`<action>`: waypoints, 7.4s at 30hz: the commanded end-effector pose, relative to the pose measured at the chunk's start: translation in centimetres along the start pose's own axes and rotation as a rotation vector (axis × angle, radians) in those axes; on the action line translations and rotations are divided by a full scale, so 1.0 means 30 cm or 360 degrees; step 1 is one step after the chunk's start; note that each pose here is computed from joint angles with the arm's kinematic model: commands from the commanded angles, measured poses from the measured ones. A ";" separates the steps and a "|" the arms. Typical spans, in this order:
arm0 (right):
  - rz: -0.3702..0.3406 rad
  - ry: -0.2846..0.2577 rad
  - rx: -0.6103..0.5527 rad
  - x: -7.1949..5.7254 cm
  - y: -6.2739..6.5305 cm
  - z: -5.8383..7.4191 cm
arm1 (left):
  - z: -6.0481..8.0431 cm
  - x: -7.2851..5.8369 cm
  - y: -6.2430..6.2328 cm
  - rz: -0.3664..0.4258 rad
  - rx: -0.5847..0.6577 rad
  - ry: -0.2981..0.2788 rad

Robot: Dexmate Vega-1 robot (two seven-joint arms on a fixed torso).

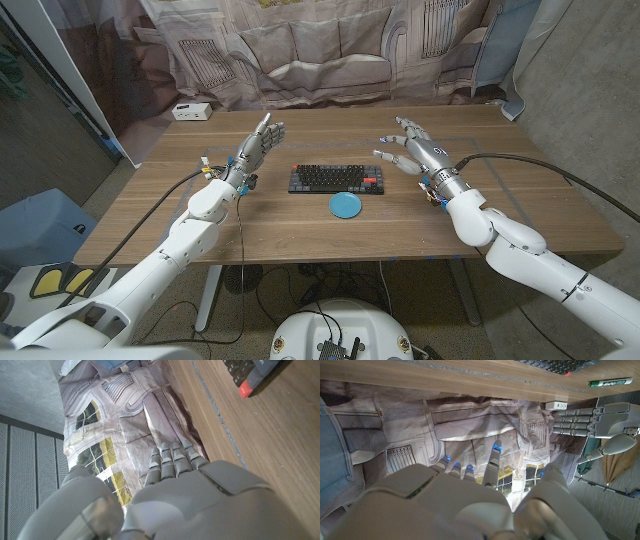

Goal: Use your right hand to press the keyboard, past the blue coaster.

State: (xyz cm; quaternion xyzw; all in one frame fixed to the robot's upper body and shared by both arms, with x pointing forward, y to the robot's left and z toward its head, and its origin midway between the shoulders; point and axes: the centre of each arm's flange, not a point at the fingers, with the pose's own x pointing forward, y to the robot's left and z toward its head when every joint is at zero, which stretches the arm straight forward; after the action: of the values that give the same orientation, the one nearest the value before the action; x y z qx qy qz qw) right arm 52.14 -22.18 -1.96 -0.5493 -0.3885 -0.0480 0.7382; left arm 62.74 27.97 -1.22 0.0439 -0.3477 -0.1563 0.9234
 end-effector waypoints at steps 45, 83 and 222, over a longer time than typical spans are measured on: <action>0.0353 0.0121 -0.0134 0.047 0.102 0.043 | 0.016 0.004 -0.009 -0.0006 -0.0006 0.0027; 0.0586 0.0209 -0.0191 0.101 0.152 0.068 | 0.017 -0.032 0.007 0.0035 0.0005 0.0017; 0.0662 0.0345 -0.0257 0.108 0.273 -0.007 | -0.006 0.029 0.012 0.0023 -0.0047 0.0015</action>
State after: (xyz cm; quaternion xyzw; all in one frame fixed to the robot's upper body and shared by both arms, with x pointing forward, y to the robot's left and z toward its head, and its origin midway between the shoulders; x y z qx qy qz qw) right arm 58.75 -17.74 -6.57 -0.6735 -0.1666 0.0205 0.7198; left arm 63.21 28.09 -0.97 0.0362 -0.3325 -0.1511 0.9302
